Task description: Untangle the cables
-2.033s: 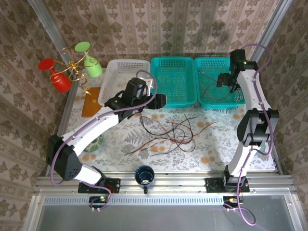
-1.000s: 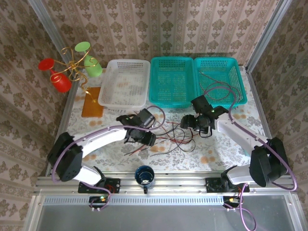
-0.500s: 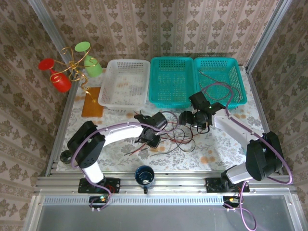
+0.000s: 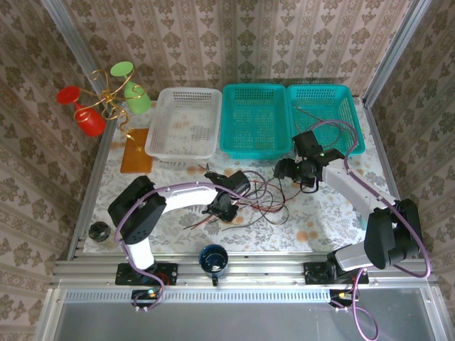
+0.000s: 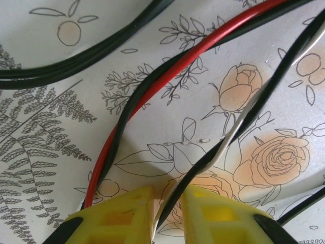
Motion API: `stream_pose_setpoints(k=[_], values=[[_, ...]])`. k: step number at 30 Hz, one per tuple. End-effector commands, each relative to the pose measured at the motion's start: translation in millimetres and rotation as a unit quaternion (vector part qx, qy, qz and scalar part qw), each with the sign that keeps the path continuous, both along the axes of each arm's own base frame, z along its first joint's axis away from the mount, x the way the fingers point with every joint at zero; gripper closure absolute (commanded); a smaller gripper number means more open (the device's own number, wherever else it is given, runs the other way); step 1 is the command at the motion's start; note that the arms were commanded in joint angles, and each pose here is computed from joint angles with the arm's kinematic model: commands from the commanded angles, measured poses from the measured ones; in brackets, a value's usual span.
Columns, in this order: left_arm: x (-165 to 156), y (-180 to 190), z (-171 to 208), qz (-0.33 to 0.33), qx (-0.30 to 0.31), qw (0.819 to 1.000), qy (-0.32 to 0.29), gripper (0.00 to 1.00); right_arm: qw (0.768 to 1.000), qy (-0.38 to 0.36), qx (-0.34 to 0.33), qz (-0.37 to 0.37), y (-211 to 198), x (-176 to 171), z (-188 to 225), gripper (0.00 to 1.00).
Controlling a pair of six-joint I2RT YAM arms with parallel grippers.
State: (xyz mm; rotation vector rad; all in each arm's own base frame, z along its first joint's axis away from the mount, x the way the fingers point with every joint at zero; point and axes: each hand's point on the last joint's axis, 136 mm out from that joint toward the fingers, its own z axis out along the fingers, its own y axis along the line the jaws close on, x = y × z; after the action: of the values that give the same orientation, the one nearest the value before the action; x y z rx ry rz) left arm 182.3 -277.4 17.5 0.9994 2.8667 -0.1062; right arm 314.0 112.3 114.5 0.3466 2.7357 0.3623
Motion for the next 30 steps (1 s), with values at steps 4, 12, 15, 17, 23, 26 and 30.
stream_pose_setpoints(k=[4,12,15,17,23,26,30], values=[[-0.9,-0.9,-5.2,-0.027,0.023,0.999,-0.032,0.92,1.0,-0.029,-0.002,-0.008,-11.4,1.3,23.2,0.18],[13.2,-1.3,35.5,-0.054,0.038,0.994,-0.092,1.0,0.999,-0.041,0.007,-0.012,-17.5,-1.7,27.3,0.17],[25.0,-2.5,69.6,-0.062,0.029,0.99,-0.125,1.0,0.999,-0.051,0.01,-0.016,-19.1,-1.1,28.5,0.16],[31.5,-2.5,92.6,-0.068,0.023,0.987,-0.144,1.0,0.998,-0.061,0.017,-0.018,-18.8,-0.3,30.1,0.16],[49.5,-2.1,161.9,-0.079,-0.011,0.977,-0.2,1.0,0.995,-0.094,0.037,-0.009,-14.8,3.0,38.8,0.09],[61.7,-2.9,197.1,-0.068,-0.043,0.971,-0.223,1.0,0.993,-0.11,0.041,0.02,-9.9,2.0,44.4,0.06],[75.4,-5.7,235.7,-0.065,-0.072,0.961,-0.259,1.0,0.982,-0.168,0.058,0.057,0.0,8.0,64.7,0.04]])
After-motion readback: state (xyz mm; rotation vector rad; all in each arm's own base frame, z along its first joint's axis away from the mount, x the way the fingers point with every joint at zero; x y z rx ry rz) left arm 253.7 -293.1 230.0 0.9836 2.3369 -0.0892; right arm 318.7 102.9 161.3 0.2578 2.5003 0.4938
